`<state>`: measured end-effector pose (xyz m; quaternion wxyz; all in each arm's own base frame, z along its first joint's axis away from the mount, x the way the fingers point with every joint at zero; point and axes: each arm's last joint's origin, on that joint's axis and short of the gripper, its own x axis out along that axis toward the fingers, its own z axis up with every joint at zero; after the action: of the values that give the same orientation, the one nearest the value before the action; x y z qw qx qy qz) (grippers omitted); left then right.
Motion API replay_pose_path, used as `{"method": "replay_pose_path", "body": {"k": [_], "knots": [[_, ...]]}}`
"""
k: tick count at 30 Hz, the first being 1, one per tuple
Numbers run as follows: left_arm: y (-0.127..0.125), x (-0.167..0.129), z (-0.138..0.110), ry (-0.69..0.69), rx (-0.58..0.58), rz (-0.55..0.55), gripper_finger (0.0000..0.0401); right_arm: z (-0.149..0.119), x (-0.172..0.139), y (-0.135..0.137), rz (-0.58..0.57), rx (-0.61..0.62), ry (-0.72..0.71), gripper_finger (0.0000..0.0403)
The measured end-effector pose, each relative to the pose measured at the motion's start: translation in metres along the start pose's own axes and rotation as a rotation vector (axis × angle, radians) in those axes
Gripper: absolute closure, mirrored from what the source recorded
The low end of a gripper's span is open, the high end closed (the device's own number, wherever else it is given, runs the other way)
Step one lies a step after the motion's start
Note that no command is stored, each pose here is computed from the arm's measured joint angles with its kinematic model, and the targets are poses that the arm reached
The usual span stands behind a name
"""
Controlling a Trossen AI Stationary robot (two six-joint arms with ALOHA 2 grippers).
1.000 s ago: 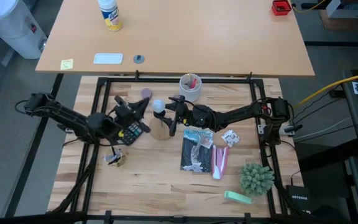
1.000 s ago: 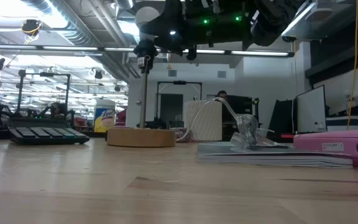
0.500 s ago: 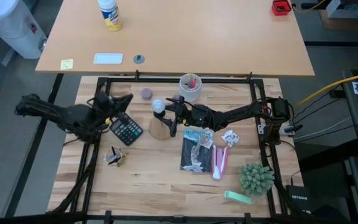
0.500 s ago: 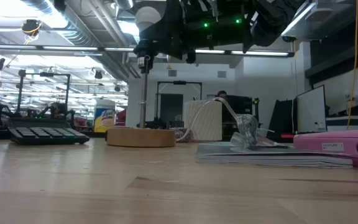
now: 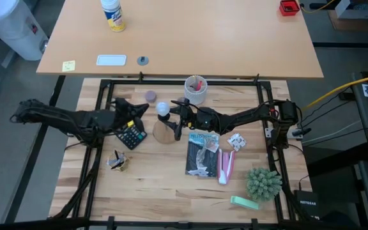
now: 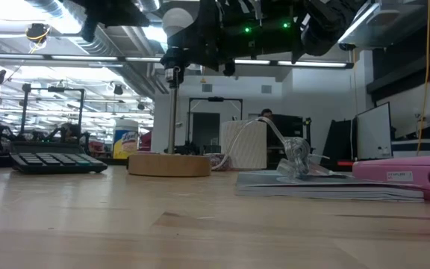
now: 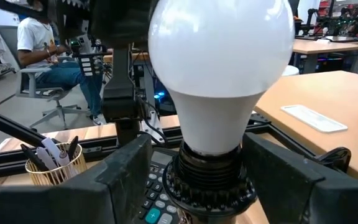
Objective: Screw lightbulb
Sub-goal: Remove the lightbulb from the lamp
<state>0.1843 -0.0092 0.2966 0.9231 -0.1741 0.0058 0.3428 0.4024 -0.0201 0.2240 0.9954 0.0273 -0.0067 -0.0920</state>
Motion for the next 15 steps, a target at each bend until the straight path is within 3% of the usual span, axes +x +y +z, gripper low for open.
{"method": "replay_pose_path", "body": {"k": [15], "knots": [[0.004, 0.029, 0.004, 0.026, 0.043, -0.115, 0.04, 0.0, 0.0, 0.0, 0.0, 0.0, 0.002, 0.0146]]}}
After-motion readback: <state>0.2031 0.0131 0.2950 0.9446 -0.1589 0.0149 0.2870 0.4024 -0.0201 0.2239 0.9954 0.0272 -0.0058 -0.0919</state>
